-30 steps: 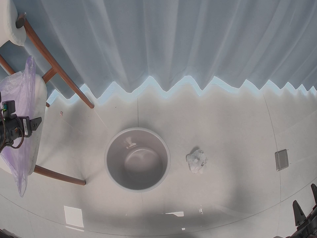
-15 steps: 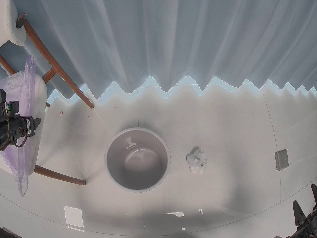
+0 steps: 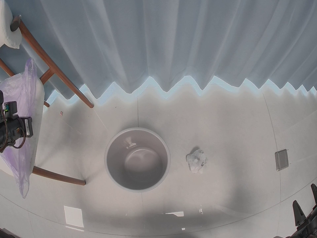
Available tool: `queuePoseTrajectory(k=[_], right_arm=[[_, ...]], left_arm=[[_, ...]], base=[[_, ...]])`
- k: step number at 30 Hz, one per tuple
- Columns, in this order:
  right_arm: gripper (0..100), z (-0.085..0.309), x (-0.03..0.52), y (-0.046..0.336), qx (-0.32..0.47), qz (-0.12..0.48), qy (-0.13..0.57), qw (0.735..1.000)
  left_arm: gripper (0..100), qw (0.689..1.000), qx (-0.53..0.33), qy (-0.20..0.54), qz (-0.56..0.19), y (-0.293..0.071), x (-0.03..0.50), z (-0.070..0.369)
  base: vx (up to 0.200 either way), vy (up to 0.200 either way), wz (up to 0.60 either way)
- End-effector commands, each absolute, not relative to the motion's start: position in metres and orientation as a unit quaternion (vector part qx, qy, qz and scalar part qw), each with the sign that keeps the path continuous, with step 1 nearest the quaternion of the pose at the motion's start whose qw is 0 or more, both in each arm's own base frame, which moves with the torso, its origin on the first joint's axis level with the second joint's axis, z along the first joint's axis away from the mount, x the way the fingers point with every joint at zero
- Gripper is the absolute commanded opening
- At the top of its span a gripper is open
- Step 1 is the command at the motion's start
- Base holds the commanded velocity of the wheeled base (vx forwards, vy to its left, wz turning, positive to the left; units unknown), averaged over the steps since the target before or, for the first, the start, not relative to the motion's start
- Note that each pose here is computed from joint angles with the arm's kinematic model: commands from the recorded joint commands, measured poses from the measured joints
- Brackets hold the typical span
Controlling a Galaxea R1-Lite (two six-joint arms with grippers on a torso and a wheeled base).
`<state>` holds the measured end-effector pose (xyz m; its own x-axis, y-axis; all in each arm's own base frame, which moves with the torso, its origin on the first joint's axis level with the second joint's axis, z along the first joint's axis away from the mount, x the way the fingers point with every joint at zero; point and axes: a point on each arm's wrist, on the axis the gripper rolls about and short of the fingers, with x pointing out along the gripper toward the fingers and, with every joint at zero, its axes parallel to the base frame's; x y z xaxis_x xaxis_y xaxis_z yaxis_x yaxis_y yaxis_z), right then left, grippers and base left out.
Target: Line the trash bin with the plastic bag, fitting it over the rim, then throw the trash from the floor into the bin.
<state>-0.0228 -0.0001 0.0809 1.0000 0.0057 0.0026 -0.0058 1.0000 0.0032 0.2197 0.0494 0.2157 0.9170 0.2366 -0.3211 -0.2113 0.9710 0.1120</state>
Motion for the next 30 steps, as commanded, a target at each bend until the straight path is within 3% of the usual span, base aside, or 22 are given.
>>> queuePoseTrajectory(k=[1,30], right_arm=[[100,0.076,-0.023,0.000,0.002,0.003,-0.001,1.000],[100,0.076,-0.023,0.000,0.002,0.002,-0.002,1.000]], left_arm=[[0,0.981,0.038,0.151,0.115,0.047,0.208,0.222],[0,0.988,0.040,0.107,0.104,0.037,0.171,0.233]], base=[[0.000,0.000,0.00],[0.000,0.000,0.00]])
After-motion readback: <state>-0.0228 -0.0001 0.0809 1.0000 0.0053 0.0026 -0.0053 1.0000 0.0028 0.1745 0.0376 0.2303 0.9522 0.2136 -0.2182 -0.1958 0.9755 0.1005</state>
